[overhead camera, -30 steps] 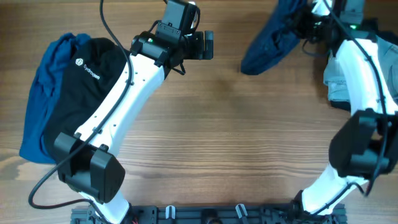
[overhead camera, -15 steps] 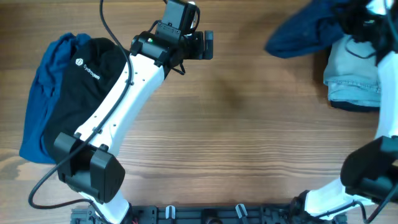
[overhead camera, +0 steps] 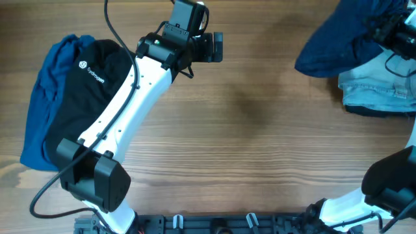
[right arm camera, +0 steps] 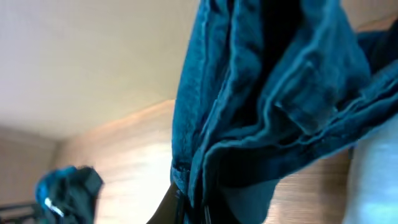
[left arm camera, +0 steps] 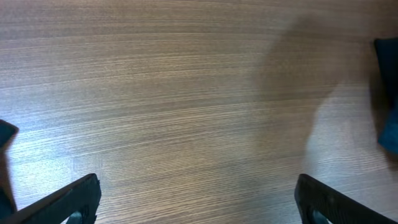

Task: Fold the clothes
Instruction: 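Lower the shorts onto the denim stack and open the right gripper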

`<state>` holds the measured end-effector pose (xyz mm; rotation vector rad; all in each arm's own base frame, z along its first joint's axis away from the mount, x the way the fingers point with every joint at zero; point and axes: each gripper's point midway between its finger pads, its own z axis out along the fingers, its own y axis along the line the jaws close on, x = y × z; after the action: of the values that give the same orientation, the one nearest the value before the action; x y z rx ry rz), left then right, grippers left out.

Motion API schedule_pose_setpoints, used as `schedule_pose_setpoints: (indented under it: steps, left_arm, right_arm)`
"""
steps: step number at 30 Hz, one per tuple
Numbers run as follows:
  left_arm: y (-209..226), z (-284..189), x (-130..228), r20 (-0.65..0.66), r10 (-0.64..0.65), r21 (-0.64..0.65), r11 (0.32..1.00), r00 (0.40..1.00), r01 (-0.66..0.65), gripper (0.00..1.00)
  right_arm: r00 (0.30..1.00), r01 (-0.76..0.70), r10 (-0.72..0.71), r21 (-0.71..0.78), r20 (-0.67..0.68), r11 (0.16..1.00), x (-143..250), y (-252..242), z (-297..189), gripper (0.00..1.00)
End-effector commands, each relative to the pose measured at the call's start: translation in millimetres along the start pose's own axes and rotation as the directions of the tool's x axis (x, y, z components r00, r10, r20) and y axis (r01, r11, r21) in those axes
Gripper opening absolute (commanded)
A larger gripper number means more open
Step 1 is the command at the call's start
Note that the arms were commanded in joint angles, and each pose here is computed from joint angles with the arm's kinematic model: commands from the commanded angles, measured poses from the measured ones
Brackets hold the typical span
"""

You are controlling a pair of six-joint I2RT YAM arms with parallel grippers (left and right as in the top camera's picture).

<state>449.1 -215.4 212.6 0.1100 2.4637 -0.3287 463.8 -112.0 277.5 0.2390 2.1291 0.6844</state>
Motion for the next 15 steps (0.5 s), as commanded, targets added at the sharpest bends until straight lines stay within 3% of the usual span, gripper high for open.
schedule_pose_setpoints:
  steps: [1,4,9,12,15]
  left_arm:
    - [6,5,1,-0.007,0.014,-0.012,1.0,1.0,-0.014,1.0]
    - [6,5,1,-0.007,0.014,-0.012,1.0,1.0,-0.014,1.0]
    - [6,5,1,-0.007,0.014,-0.012,1.0,1.0,-0.014,1.0]
    - [6,5,1,-0.007,0.014,-0.012,1.0,1.0,-0.014,1.0]
    - [6,5,0,-0.007,0.014,-0.011,1.0,1.0,-0.014,1.0]
  right_arm:
    - [0.983,0.177,-0.176,-0.004,0.057,0.984,-14,6,-27,0.04]
    - [0.988,0.13,-0.131,0.015,0.083,0.991,-21,-2,-34,0.04]
    - [0.983,-0.086,0.067,0.104,0.173,0.991,-40,-30,-48,0.04]
    - [0.913,-0.355,0.26,0.298,0.316,0.886,-46,-82,-68,0.04]
    - [0.878,-0.422,0.28,0.349,0.389,0.837,-52,-96,-76,0.04]
